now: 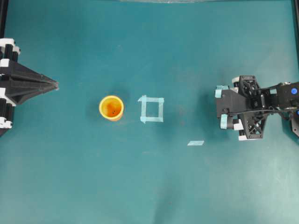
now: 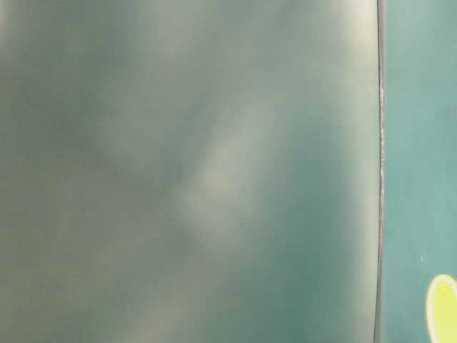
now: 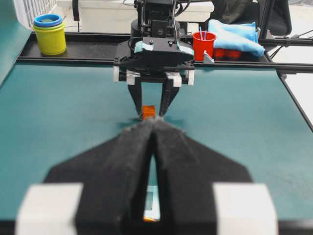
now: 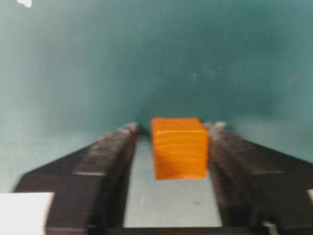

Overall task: Lift the orange block with right arm.
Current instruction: 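Close the right gripper on the orange cube and raise it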

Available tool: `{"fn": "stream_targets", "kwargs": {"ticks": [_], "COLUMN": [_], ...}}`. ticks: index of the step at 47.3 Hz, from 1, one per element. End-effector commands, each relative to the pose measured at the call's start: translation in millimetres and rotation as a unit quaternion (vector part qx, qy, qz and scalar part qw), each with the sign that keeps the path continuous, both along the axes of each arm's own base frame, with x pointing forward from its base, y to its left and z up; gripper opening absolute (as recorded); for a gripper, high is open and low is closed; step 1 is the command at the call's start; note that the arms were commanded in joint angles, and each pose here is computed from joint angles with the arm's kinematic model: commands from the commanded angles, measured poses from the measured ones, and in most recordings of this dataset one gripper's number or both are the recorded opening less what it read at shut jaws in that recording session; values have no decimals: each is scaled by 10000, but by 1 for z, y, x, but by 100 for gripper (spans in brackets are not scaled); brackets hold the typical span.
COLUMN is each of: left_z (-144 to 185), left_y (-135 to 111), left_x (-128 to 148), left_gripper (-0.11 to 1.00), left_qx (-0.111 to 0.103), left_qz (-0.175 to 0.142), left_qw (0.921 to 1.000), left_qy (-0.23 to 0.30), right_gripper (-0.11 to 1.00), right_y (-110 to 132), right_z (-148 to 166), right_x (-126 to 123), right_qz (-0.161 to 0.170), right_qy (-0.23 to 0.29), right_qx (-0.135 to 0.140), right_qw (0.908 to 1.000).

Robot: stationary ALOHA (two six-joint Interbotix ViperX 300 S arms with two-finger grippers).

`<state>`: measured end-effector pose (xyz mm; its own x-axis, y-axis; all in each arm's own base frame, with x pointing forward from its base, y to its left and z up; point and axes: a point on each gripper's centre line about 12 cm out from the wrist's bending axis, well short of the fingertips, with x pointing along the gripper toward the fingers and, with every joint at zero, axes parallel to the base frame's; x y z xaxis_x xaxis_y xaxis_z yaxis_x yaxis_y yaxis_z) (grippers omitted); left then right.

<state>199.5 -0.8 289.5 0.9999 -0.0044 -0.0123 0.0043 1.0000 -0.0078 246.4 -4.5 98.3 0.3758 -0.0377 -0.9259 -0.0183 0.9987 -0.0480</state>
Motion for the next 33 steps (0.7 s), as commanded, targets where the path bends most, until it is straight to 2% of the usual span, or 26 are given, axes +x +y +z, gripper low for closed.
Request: {"fn": "stream_targets", "kwargs": {"ticks": [1,4,12,22,33], "left_z": [9,9,8,8,8], "left_y": [0,0,0,0,0], "left_x": [3,3,3,3,3], "left_gripper": [0,0,0,0,0], "left_qx": [0,7,0,7,7], "left_qz": [-8,-1,-1,-9,-1], "left_qw": [9999,9999,10000,10000,10000], "left_qy": [-100,-100,-54,-61,-54], "right_gripper": [47,39,39,39,39], "right_y": [-1,-1,-2,-4,-5], "right_z": [7,11,29,52,85], "right_x": [5,7,9,2,-3], "right_qz": [-30,-33,-41,-94,-150], "right_qy": [-131,-177,-256,-91,-355], "right_qx": [6,3,-37,-100,-123], "right_qw": [9999,9998,9997,9999,9992]}}
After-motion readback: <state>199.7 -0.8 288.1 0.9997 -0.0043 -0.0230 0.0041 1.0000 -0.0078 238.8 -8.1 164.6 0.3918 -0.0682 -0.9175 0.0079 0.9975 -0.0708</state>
